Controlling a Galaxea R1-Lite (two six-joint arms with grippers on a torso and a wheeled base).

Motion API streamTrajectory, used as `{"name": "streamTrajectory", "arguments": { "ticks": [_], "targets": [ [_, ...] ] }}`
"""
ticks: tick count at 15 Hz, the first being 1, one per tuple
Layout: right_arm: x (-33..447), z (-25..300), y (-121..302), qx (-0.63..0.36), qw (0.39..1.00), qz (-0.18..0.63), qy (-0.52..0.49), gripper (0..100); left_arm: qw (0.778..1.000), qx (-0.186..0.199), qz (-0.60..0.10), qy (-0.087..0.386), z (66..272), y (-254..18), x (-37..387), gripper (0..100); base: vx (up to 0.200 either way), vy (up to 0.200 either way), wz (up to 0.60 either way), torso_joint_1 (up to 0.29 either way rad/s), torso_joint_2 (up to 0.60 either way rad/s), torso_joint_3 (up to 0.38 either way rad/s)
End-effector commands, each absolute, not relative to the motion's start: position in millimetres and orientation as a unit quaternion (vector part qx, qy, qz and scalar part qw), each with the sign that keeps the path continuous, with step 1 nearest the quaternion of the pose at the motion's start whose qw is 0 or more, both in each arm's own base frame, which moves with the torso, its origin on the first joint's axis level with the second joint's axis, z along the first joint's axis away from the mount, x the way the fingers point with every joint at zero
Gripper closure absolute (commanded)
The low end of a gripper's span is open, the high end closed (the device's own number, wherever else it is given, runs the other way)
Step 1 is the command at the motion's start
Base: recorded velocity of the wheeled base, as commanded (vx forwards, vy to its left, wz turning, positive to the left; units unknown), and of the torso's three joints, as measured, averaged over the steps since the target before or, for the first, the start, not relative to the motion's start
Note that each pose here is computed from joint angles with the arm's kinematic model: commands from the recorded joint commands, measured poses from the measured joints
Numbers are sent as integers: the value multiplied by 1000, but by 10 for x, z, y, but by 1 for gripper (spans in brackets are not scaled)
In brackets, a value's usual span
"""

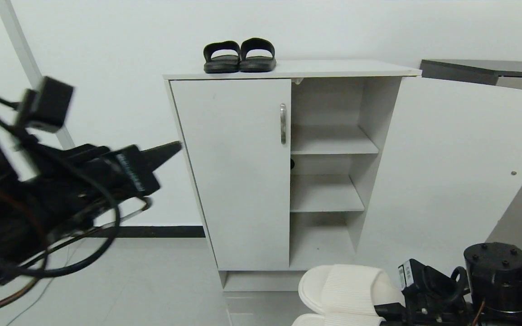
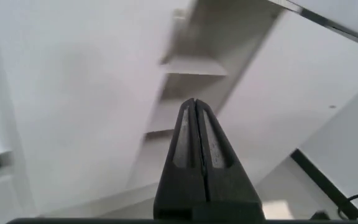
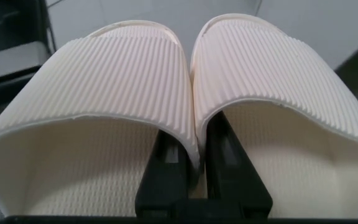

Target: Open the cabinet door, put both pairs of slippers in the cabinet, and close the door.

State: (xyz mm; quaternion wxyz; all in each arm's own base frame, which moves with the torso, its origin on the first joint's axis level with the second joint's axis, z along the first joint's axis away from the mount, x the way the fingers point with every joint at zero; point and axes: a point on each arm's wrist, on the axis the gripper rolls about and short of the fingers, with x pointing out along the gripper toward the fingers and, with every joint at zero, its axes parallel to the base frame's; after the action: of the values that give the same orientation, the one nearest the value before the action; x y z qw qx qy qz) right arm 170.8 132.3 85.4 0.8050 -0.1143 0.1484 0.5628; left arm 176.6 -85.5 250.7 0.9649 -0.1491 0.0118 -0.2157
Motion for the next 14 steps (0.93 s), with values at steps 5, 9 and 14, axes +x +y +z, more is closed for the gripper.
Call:
{"name": "streamTrajectory", "arguments": {
  "ticks": [5, 9, 14],
  "targets": [
    [1783, 817, 1361, -109, 821, 539, 155, 100, 992, -112, 54, -4, 1806, 88, -291, 100, 0, 0, 0, 0, 0, 0],
    [1858, 834, 1433, -94, 837, 515, 161, 100, 989, -79, 125, -7, 1135, 49, -422, 100, 0, 0, 0, 0, 0, 0],
    [1866, 852, 1463, -85, 843, 505, 164, 100, 991, -72, 116, -3, 837, 50, -277, 100, 0, 0, 0, 0, 0, 0]
  ]
}}
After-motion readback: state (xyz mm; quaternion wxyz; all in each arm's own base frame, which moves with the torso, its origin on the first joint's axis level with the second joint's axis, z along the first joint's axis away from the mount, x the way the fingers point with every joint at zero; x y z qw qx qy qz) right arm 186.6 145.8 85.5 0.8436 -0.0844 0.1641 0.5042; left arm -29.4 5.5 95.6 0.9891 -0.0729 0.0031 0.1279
